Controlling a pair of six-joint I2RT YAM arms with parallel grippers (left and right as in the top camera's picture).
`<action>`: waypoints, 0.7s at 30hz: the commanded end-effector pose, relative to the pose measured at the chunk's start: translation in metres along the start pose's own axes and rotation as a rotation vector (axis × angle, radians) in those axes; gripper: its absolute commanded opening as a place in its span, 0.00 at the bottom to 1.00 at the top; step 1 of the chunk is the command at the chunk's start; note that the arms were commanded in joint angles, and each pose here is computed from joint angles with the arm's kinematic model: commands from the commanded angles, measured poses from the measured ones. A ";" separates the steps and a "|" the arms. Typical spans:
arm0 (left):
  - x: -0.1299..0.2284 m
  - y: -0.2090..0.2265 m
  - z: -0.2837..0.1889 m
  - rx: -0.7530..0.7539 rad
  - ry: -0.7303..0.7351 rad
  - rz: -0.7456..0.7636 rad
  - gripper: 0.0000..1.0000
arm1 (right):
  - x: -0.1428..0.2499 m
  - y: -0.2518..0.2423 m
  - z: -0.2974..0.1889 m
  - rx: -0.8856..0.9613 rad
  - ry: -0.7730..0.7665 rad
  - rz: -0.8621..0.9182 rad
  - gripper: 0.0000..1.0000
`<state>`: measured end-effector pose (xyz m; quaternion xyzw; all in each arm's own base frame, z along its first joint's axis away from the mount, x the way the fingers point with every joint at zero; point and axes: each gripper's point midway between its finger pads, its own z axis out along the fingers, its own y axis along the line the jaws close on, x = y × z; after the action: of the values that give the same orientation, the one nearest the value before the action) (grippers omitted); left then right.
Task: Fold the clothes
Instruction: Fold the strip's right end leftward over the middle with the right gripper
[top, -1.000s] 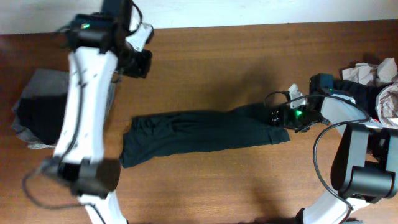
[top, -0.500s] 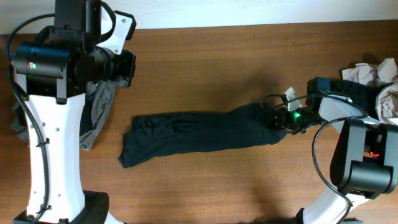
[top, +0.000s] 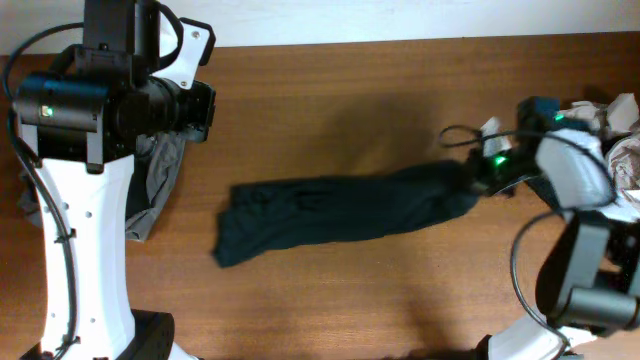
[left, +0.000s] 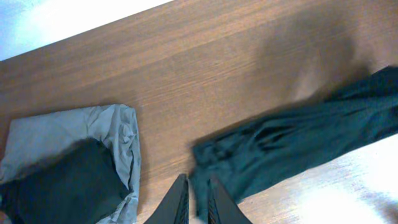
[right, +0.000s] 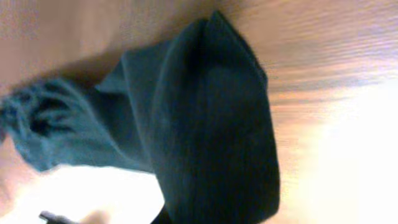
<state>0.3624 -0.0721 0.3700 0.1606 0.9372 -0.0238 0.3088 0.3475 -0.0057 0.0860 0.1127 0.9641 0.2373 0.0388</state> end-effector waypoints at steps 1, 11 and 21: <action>-0.001 0.000 -0.013 -0.014 -0.030 -0.002 0.11 | -0.016 -0.027 -0.053 0.190 -0.107 0.053 0.04; -0.001 0.000 -0.013 -0.014 -0.031 -0.002 0.11 | -0.016 0.026 -0.086 0.193 -0.130 -0.057 0.04; -0.001 0.007 -0.017 -0.052 -0.036 -0.002 0.12 | 0.028 0.164 -0.013 0.119 -0.022 -0.420 0.04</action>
<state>0.3632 -0.0675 0.3702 0.1564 0.9378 -0.0107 0.3096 0.3551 0.0906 0.1618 -0.0433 0.9845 0.1533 0.0728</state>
